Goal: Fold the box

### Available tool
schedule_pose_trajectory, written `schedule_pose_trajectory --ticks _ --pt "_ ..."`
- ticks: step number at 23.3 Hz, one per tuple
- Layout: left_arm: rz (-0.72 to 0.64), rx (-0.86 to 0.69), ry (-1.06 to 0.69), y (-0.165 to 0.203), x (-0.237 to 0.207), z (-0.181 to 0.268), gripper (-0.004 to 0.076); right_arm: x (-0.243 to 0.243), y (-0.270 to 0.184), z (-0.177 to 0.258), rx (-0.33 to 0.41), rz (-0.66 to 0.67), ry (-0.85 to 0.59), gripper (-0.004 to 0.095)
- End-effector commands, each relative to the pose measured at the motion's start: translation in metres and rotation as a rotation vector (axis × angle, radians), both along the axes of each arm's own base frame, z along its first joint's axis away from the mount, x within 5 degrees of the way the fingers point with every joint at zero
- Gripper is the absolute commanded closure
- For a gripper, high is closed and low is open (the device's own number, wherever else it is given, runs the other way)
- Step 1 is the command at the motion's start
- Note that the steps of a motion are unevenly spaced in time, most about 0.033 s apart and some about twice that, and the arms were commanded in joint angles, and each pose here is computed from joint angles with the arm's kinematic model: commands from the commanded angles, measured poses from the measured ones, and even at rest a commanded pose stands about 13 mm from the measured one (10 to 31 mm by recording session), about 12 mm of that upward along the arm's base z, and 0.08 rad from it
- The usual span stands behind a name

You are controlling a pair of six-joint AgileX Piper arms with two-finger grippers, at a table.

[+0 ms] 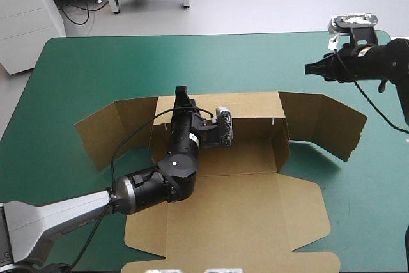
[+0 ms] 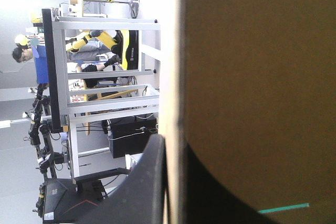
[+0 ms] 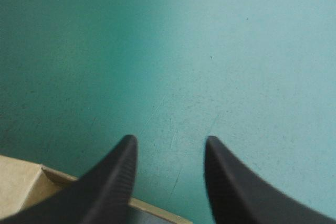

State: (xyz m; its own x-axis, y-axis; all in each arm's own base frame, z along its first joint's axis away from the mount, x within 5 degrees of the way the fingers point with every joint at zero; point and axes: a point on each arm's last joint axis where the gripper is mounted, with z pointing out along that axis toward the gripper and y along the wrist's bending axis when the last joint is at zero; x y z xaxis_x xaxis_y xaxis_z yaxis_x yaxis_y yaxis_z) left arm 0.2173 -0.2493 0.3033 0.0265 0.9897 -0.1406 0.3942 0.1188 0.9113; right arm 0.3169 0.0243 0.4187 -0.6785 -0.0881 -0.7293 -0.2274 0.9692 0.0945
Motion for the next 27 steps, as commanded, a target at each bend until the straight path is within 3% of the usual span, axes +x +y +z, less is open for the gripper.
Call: schedule_pose_trajectory --ticks 1,4,11,19,22,27 --pt "0.023 -0.058 -0.021 0.005 -0.004 0.015 0.0756 0.005 -0.002 0.022 0.040 -0.045 -0.105 0.0140" --pt "0.023 -0.058 -0.021 0.005 -0.004 0.015 0.0756 0.016 -0.003 0.017 0.046 -0.062 -0.081 -0.0003" --pt "0.025 -0.057 -0.022 0.005 -0.004 0.015 0.0756 0.044 -0.007 -0.016 -0.001 -0.101 0.050 -0.0003" --pt "0.023 -0.058 -0.021 0.005 -0.004 0.015 0.0756 0.036 -0.007 -0.044 -0.048 -0.043 0.340 -0.0002" --pt "0.030 -0.055 -0.023 0.006 -0.004 0.015 0.0756 0.028 -0.005 -0.043 -0.021 -0.042 0.346 -0.0002" --pt "0.033 -0.054 -0.023 0.006 -0.004 0.015 0.0756 0.008 -0.007 -0.045 -0.041 -0.038 0.362 -0.0002"
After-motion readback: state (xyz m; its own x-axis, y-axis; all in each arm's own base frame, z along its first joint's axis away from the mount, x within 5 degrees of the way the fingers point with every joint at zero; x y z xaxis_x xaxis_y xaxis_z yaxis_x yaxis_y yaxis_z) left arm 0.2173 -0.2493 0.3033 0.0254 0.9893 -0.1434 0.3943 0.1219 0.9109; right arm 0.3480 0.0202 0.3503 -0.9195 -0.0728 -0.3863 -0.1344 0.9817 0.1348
